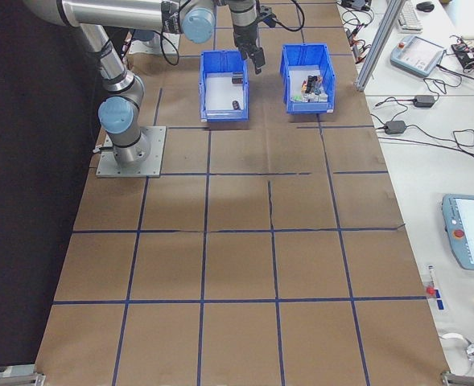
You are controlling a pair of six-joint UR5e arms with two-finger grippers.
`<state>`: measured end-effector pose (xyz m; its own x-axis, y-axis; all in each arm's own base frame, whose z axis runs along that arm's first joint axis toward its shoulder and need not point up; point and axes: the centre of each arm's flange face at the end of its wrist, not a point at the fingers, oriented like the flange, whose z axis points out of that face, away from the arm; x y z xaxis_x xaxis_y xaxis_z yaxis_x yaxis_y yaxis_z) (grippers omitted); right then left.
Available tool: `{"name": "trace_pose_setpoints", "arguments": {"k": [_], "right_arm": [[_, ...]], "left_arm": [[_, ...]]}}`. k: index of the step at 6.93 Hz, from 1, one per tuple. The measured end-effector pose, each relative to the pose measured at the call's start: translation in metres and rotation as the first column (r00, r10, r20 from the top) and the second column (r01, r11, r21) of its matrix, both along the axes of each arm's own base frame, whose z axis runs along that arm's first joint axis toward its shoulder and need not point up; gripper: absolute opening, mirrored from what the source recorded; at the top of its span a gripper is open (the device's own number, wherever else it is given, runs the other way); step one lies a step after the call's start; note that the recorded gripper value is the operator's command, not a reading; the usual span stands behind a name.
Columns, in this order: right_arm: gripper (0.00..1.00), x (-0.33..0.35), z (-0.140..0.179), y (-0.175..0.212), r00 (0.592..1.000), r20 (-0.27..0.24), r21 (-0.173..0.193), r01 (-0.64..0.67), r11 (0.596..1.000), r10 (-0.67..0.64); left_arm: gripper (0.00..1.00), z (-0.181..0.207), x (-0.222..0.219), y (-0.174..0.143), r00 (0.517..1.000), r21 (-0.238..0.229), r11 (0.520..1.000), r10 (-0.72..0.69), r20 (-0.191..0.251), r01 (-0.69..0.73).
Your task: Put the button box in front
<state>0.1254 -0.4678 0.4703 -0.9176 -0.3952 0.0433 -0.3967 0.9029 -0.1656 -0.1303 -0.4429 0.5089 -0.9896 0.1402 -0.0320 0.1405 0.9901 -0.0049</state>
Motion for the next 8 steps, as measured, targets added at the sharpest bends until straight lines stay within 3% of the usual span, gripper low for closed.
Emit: {"name": "trace_pose_setpoints", "arguments": {"k": [2, 4, 8], "right_arm": [[1.00, -0.003, -0.001, -0.030, 0.970, 0.020, 0.076, 0.238, 0.968, -0.241], [1.00, -0.004, -0.008, -0.036, 0.921, 0.009, 0.148, 0.385, 0.911, -0.390], [1.00, -0.005, -0.007, -0.033, 0.900, -0.003, 0.167, 0.430, 0.887, -0.435]], "left_arm": [[1.00, 0.001, 0.000, 0.000, 1.000, -0.002, 1.000, 0.001, 0.000, -0.001], [1.00, 0.001, 0.000, 0.000, 1.000, -0.002, 1.000, 0.001, 0.000, -0.001], [1.00, 0.001, 0.000, 0.000, 1.000, -0.002, 1.000, 0.001, 0.000, -0.001]]}}
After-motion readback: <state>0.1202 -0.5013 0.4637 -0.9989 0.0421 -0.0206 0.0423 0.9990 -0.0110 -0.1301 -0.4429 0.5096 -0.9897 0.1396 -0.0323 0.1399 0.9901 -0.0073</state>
